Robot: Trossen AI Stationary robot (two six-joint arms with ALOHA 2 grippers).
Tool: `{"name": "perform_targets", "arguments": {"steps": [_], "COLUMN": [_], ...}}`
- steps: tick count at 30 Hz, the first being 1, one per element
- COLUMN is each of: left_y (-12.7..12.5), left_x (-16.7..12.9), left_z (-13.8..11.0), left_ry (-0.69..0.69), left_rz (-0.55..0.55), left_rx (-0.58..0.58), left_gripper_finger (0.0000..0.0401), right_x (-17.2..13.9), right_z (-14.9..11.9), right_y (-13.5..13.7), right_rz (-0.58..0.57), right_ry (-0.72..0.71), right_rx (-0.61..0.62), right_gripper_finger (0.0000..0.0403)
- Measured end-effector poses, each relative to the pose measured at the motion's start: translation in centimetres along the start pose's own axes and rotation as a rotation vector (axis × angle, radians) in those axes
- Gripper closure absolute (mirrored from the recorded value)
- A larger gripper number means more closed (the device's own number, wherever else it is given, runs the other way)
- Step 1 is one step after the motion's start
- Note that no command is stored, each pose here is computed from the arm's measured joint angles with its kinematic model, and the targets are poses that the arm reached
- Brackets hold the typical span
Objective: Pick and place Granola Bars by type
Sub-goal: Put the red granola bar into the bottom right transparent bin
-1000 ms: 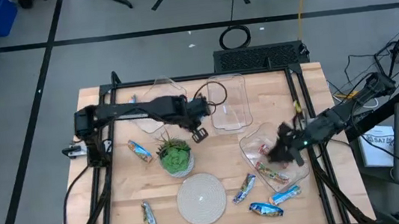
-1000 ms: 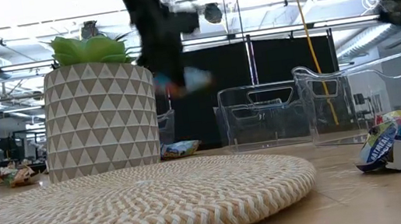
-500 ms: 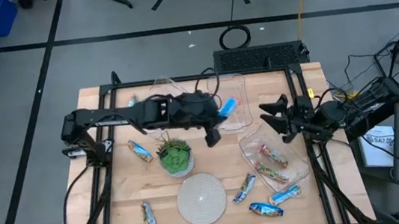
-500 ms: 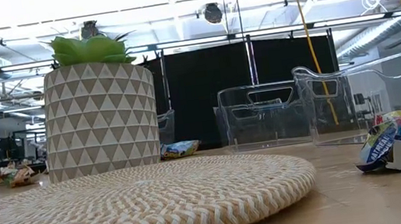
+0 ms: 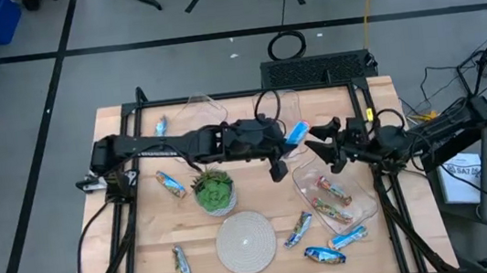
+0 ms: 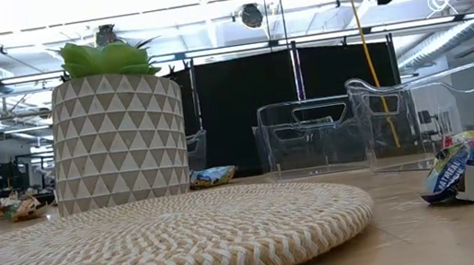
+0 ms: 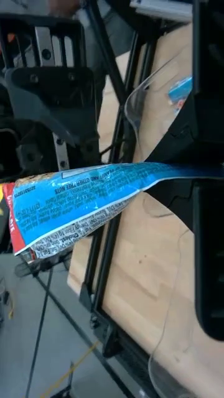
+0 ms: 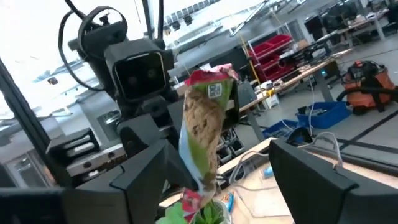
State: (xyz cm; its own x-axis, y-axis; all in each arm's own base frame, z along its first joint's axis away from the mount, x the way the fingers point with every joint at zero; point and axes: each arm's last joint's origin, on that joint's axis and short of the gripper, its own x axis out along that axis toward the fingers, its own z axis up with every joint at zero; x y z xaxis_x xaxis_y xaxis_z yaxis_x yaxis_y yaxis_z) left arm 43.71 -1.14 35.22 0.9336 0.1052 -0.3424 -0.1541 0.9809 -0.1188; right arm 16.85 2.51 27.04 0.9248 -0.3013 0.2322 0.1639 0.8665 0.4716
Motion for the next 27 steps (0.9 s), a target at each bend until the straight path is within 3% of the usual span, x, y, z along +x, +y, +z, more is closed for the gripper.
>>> {"name": "perform_targets", "arguments": {"steps": [13, 16, 21, 27], "left_y": [-0.2, -0.2, -0.1, 0.4], "left_x": [1.3, 1.3, 1.3, 0.6], "left_z": [-1.0, -0.9, -1.3, -0.8], "left_ry": [0.026, 0.034, 0.072, 0.093], "left_rz": [-0.064, -0.101, -0.109, -0.204], "left_rx": [-0.002, -0.009, -0.035, -0.04], "left_gripper_finger": [0.0387, 0.0375, 0.031, 0.024], "right_x": [1.2, 1.3, 1.0, 0.1], "right_z": [-0.9, -1.0, -0.5, 0.8], "right_y": [-0.8, -0.8, -0.6, -0.5], "right_rz": [0.031, 0.038, 0.086, 0.116], "right_ry": [0.054, 0.056, 0.057, 0.013], "right_rx": [0.038, 0.042, 0.063, 0.096], "right_gripper_finger": [0.0157, 0.021, 0.0371, 0.0383]}}
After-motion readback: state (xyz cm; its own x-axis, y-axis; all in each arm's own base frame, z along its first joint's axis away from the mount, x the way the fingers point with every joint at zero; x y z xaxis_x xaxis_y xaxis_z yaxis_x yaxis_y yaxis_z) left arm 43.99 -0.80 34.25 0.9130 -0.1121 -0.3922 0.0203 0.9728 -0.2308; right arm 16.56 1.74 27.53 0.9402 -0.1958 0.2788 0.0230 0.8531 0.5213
